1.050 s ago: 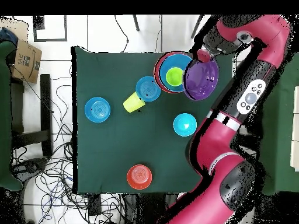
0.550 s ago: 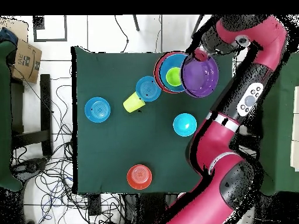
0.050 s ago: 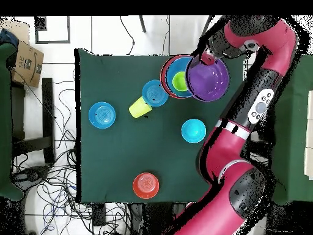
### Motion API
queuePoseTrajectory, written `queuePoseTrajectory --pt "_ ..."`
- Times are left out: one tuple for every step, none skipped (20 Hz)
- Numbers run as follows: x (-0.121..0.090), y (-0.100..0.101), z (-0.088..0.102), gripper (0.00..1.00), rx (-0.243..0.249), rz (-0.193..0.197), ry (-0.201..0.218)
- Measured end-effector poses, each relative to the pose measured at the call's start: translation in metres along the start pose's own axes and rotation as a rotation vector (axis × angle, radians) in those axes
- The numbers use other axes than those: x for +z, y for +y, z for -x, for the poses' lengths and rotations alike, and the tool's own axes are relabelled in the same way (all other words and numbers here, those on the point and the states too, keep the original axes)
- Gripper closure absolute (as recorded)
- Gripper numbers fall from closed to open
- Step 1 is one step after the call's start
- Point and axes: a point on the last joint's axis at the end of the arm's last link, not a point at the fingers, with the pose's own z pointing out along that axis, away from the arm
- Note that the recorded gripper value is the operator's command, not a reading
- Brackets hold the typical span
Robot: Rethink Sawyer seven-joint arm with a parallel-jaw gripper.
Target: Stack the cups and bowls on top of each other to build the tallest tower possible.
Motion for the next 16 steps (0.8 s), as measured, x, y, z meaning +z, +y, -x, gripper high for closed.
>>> queuePoseTrajectory --pt "0.001 0.000 0.000 0.00 -0.001 0.002 0.000" --pt "0.001 0.000 -0.001 0.00 0.000 0.002 0.003" --pt "0.002 0.000 -0.002 0.00 0.001 0.003 0.006" --pt "0.003 0.000 -0.003 0.00 0.002 0.004 0.008" --pt "0.003 -0.001 -0.004 0.00 0.004 0.004 0.012" --pt "0.004 -0.001 -0.005 0.00 0.006 0.004 0.016" --pt "0.006 -0.002 -0.008 0.00 0.012 0.005 0.027" --pt "0.007 -0.002 -0.009 0.00 0.014 0.005 0.032" --pt "0.008 -0.002 -0.010 0.00 0.016 0.006 0.037" --pt "0.010 -0.002 -0.011 0.00 0.019 0.006 0.044" --pt "0.014 -0.004 -0.015 0.00 0.029 0.006 0.064" --pt "0.015 -0.004 -0.017 0.00 0.033 0.005 0.074" --pt "0.015 -0.005 -0.017 0.00 0.035 0.004 0.079" --pt "0.015 -0.005 -0.019 0.00 0.043 -0.001 0.097" --pt "0.015 -0.006 -0.020 0.00 0.048 -0.005 0.111" --pt "0.014 -0.006 -0.021 0.00 0.053 -0.010 0.124"
